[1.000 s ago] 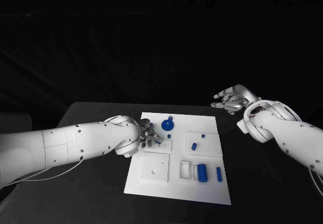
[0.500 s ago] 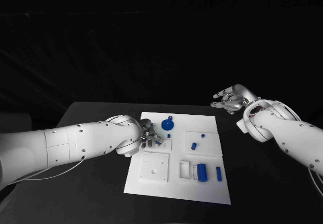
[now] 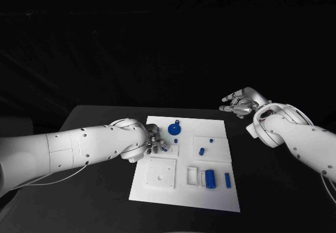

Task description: Assemble the parts on the task board

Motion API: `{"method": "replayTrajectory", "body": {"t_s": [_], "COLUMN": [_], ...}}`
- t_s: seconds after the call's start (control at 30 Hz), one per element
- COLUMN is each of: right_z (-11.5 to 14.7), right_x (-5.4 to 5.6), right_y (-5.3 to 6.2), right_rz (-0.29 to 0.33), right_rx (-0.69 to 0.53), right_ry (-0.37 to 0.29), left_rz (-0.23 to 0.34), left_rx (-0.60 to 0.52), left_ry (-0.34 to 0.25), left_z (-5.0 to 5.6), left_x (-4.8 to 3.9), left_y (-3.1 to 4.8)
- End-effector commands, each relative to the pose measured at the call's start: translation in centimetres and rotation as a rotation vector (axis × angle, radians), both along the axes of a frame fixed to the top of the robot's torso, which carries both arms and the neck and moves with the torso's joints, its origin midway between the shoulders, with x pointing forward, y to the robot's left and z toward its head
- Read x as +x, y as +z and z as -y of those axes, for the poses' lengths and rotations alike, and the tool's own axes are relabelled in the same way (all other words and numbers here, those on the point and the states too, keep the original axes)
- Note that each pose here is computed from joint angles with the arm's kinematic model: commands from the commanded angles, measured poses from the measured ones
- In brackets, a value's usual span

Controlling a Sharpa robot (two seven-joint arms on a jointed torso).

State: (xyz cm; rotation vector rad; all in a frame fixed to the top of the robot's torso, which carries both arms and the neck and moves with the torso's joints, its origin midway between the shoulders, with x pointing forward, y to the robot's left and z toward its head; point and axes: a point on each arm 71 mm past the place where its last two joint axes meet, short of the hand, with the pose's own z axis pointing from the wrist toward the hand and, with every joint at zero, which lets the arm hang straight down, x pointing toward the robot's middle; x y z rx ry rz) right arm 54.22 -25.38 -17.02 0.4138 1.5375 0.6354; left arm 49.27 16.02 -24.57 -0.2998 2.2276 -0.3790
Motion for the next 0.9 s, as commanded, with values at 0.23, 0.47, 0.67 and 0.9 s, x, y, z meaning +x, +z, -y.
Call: {"method": "replayTrajectory", "body": {"t_s": [0.23,0.47,0.67,0.9], "right_z": [-0.19,-0.20,-0.19,-0.10], "right_x": [-0.07,-0.07,-0.07,-0.07], "right_y": [-0.05,-0.05,-0.05,-0.06], "right_rz": [-0.003,-0.003,-0.003,-0.002], "right_rx": [0.000,0.000,0.001,0.001], "right_ry": [0.015,0.016,0.015,0.014], "left_rz": [-0.038,-0.037,-0.019,0.040], "left_rx": [0.055,0.062,0.056,0.002], "left_ry": [-0.047,-0.056,-0.050,-0.019], "left_z": [0.15,0.29,0.26,0.02], "left_x": [-0.32,-0.33,-0.27,-0.21], "left_y": [-0.42,-0.42,-0.33,0.10]}}
